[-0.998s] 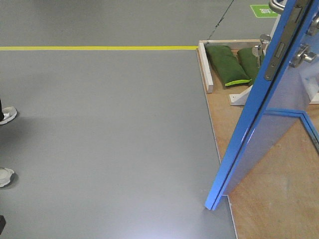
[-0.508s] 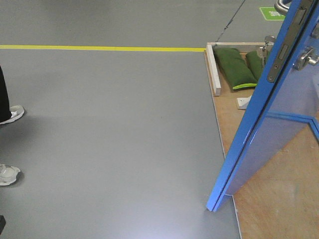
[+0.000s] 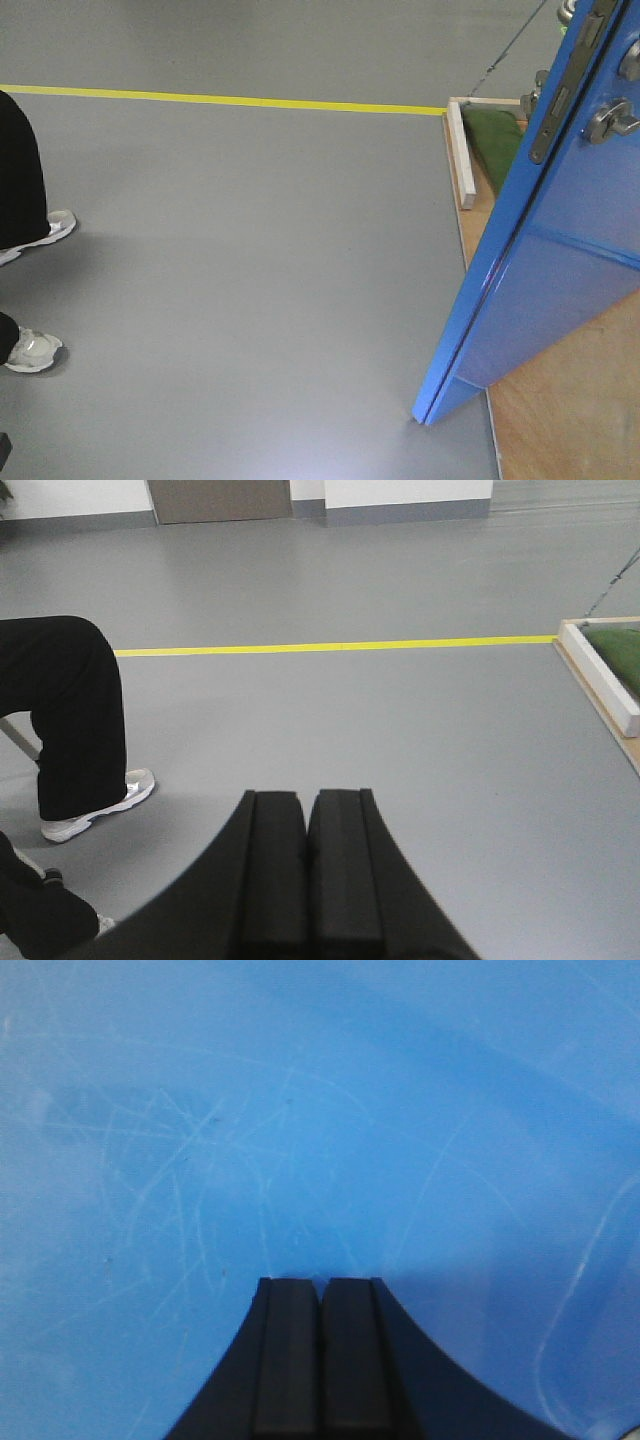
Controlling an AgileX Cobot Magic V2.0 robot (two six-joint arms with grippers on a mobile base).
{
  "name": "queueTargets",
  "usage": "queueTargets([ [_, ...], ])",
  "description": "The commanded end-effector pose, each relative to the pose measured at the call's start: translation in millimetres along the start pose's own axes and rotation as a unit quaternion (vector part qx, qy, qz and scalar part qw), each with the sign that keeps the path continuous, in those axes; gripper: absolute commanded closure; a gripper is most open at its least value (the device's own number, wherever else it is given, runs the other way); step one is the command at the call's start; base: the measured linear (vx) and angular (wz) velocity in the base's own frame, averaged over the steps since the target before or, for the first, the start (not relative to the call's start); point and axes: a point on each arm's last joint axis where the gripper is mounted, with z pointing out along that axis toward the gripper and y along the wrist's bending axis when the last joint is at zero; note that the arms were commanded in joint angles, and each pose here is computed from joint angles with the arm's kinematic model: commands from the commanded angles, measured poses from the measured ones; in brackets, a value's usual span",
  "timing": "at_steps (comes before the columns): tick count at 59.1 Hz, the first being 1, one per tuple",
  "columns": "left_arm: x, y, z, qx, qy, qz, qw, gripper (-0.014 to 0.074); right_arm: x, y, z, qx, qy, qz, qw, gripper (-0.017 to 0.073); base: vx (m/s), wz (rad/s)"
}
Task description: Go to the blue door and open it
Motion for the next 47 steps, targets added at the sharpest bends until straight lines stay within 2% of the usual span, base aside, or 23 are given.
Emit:
queueTargets([
  [1, -7.5, 0.4, -1.2, -0.003, -0.046, -0.002, 0.999, 0.0524, -2.6, 23.3, -12.3, -0.045, -0.025, 0.0, 0.999, 0.057, 0.15, 0.15],
  [47, -7.5, 0.4, -1.2, -0.003, -0.046, -0.002, 0.999, 0.0524, -2.9, 23.1, -12.4, -0.045, -0.026, 0.001, 0.999, 0.057, 0.19, 0.12],
])
